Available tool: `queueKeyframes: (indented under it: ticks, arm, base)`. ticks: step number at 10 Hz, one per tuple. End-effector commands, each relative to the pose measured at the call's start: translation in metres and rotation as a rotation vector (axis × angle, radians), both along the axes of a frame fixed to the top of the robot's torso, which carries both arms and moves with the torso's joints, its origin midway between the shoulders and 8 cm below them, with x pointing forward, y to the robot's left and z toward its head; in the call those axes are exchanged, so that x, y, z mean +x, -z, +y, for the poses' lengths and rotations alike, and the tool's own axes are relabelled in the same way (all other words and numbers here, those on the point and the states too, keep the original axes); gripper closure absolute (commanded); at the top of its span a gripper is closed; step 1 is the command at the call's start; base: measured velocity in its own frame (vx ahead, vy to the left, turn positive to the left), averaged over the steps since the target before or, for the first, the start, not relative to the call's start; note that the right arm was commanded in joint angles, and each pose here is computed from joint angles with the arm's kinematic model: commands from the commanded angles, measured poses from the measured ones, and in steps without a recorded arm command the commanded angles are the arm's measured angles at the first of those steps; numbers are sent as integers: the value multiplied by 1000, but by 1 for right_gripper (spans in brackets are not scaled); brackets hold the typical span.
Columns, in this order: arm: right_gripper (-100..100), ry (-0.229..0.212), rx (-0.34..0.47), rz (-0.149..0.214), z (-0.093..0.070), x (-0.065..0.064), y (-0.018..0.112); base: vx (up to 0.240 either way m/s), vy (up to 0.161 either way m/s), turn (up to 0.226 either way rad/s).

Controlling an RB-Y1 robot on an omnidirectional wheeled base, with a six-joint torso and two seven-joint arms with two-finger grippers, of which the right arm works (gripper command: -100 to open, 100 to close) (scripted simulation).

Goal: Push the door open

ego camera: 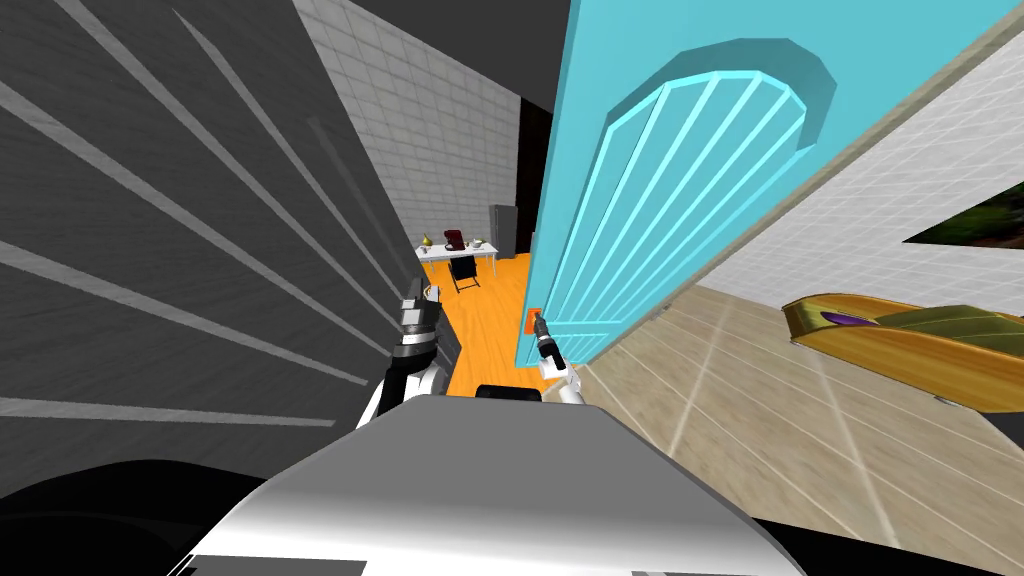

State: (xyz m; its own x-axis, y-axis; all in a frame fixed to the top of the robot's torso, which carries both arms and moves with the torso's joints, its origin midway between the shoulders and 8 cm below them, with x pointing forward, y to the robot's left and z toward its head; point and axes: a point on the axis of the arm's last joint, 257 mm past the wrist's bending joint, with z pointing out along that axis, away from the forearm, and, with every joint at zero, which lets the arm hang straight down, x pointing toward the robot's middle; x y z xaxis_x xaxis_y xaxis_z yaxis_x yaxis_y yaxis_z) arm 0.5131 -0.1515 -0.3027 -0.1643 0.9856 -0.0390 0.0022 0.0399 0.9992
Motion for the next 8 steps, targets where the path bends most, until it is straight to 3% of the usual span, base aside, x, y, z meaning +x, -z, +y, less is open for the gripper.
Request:
queueKeyframes:
  ticks: [1,3,4,8]
  arm:
    - [100,11,-15,-5,-9,1,0]
    - [100,3,-21,-4,-4,1,1]
    - [-100,-2,-10,-4,-1,-1,-1]
    - [-100,-5,5,-3,4,-4,-3]
  base:
    - [188,70,-276]
    - [176,63,-254]
    - [-59,66,-85]
    - [-186,7,-11]
